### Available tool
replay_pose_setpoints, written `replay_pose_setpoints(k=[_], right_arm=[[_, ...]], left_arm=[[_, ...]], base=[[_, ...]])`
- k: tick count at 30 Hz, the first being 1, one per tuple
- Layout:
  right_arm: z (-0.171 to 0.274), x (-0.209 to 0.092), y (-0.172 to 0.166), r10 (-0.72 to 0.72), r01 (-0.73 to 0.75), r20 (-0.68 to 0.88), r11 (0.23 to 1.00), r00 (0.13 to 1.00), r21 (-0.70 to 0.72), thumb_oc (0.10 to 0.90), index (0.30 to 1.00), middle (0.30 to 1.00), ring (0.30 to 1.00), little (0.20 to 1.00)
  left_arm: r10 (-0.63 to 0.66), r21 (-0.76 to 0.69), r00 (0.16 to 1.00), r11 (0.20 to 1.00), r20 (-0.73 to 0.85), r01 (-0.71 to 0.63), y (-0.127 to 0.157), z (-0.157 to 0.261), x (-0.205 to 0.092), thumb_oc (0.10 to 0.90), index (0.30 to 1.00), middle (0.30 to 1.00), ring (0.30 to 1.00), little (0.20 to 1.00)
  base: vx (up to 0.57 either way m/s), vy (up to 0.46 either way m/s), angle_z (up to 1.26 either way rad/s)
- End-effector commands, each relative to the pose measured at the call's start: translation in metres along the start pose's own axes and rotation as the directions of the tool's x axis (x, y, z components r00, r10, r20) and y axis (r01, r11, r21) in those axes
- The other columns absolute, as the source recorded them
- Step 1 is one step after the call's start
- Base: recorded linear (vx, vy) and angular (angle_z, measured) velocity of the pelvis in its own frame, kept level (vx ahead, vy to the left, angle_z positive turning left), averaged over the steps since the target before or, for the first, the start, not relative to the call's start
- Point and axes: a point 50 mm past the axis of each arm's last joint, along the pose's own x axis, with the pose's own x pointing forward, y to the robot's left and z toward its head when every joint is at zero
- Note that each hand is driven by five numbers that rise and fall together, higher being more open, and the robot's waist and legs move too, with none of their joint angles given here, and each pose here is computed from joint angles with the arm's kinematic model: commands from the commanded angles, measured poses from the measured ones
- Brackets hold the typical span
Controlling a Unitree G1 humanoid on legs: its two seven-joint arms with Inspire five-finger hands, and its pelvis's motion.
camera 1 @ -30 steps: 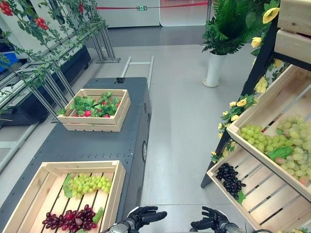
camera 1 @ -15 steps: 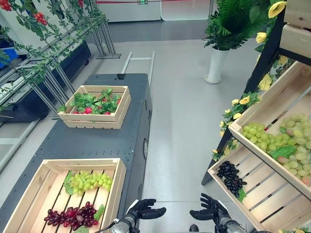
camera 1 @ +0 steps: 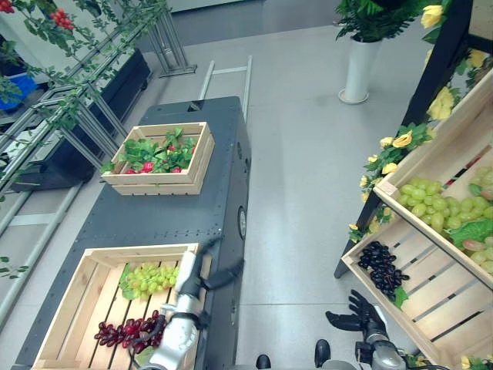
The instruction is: Pick up the fruits from the basket on one side to the basket on the other side
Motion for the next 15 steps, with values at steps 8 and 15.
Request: replay_pose_setpoints(k=[8, 15], right_arm=[[0.048, 0.021, 0.003, 0.116, -0.130, 0.161, 0.988, 0.980, 0.079, 0.800, 0.900, 0.900, 0.900, 0.900], [0.065, 0.027, 0.003, 0.158, -0.175, 0.179, 0.981, 0.971, 0.079, 0.800, 0.900, 0.900, 0.900, 0.900]], left_arm=[[0.495, 0.384, 0.818, 0.722, 0.294, -0.575, 0.144, 0.037, 0.065, 0.800, 0.900, 0.900, 0.900, 0.900], [0.509, 0.513, 0.825, 0.654, 0.246, -0.556, 0.166, 0.037, 0.079, 0.800, 0.900, 0.900, 0.900, 0.900]], base=[[-0.10, 0.025, 0.24], [-0.15, 0.000, 0.11]])
